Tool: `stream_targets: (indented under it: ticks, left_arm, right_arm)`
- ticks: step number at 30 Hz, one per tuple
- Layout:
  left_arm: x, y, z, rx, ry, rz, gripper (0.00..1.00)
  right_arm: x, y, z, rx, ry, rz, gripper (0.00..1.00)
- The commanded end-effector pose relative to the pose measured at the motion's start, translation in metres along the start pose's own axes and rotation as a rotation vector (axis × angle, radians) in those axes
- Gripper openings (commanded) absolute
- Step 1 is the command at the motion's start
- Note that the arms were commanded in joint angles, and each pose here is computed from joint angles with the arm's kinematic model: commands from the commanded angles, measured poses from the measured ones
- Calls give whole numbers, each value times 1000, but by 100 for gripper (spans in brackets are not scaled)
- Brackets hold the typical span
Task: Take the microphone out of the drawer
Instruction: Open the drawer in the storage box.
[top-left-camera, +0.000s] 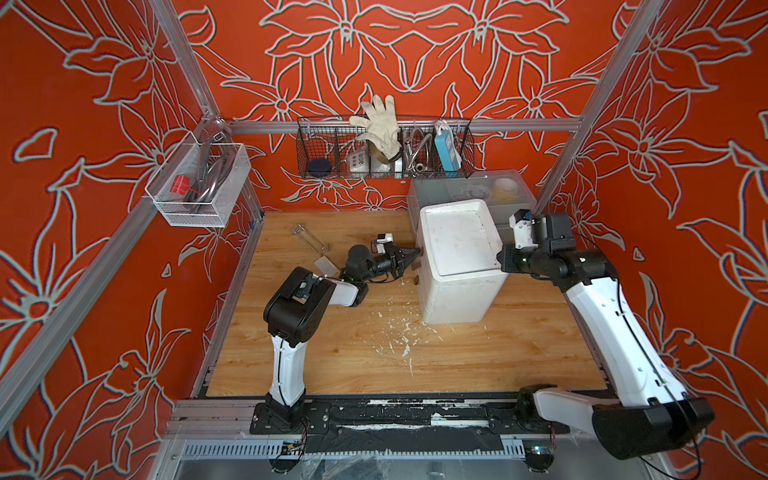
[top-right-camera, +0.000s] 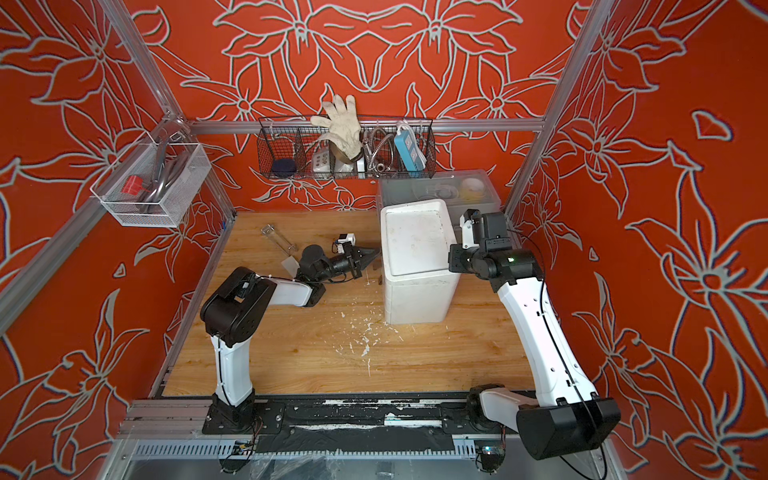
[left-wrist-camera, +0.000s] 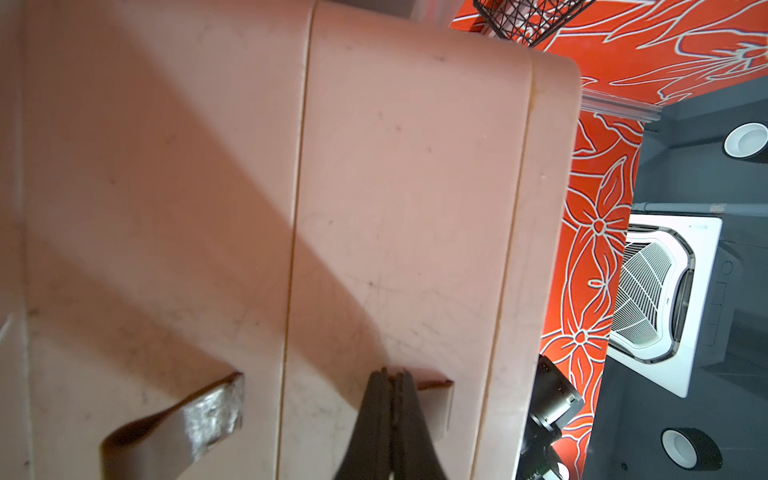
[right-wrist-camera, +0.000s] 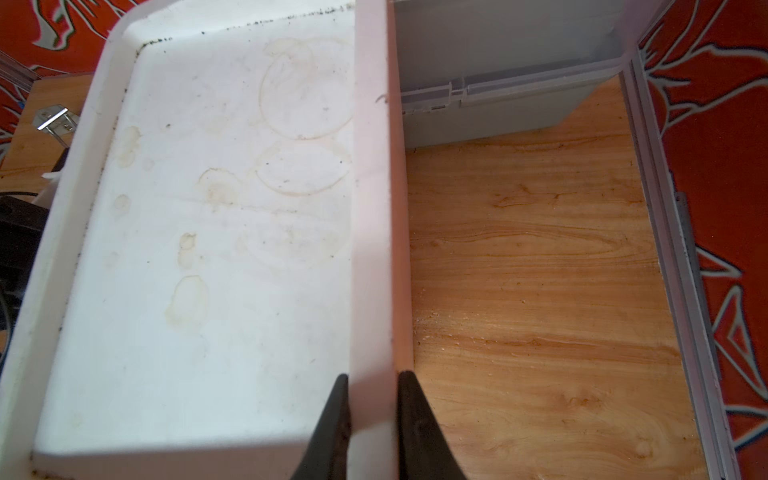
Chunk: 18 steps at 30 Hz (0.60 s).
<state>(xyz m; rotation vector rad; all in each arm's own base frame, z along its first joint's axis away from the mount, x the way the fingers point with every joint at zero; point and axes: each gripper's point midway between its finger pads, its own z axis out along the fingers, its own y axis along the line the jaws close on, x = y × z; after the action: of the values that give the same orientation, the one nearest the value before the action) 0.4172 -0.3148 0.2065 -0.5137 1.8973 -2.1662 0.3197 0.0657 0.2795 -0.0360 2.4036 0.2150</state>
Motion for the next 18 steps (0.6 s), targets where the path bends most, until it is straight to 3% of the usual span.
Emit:
stream_targets:
  ticks: [1,18]
  left_arm:
    - [8,-23,-12,47,22,65,0]
    - [-21,-29,-85,0,-77,89,0]
  right_arm:
    - [1,-9,-5,52,0,24,0]
    - [-4,-20,-9,114,-16,14,0]
